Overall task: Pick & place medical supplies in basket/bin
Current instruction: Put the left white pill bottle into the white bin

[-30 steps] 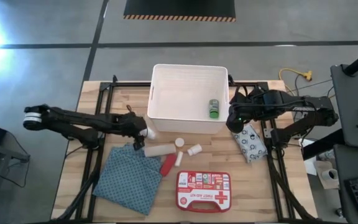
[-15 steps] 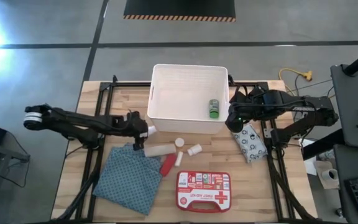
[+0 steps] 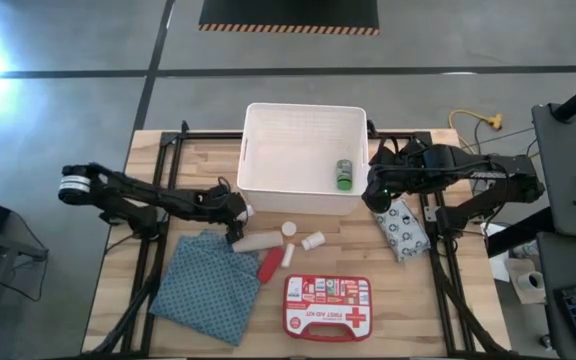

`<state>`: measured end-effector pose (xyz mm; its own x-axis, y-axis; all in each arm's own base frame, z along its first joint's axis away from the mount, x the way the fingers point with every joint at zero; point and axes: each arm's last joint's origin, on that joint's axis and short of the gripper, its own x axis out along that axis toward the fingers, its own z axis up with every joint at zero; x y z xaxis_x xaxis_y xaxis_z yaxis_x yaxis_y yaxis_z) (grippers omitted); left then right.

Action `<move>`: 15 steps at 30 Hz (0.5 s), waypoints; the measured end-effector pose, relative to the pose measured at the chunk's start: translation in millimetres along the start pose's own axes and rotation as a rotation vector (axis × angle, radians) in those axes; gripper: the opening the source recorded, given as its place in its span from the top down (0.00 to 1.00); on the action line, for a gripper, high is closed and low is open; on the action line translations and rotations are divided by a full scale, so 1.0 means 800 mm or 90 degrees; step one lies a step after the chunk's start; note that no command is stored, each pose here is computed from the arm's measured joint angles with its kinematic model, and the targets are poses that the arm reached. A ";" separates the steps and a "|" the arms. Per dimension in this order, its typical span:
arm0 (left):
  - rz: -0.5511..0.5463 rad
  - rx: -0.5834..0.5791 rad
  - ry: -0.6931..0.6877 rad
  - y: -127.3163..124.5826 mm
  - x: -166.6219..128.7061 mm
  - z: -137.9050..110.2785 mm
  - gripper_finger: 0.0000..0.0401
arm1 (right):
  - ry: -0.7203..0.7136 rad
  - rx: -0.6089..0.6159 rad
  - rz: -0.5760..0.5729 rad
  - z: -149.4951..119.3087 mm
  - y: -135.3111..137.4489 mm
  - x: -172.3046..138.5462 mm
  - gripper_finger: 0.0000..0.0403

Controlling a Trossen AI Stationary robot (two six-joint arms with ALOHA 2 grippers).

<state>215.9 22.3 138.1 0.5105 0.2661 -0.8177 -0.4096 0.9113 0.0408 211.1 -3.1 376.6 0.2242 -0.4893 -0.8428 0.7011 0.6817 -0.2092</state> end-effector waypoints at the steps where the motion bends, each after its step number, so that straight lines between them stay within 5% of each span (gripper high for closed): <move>1: 0.006 -0.003 -0.001 0.001 0.000 0.000 0.41 | 0.000 0.000 0.000 0.000 0.000 0.000 0.09; 6: 0.009 -0.001 0.004 0.001 0.000 -0.002 0.43 | 0.000 0.000 -0.001 0.000 0.000 0.000 0.09; 15: 0.000 -0.032 0.010 0.001 -0.015 -0.005 0.62 | 0.000 -0.003 -0.002 0.000 0.000 0.001 0.09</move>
<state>206.5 18.9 145.8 0.4981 0.2606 -0.8270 -0.4478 0.8941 0.0120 211.1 -3.2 376.2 0.2217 -0.4920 -0.8419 0.6987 0.6824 -0.2148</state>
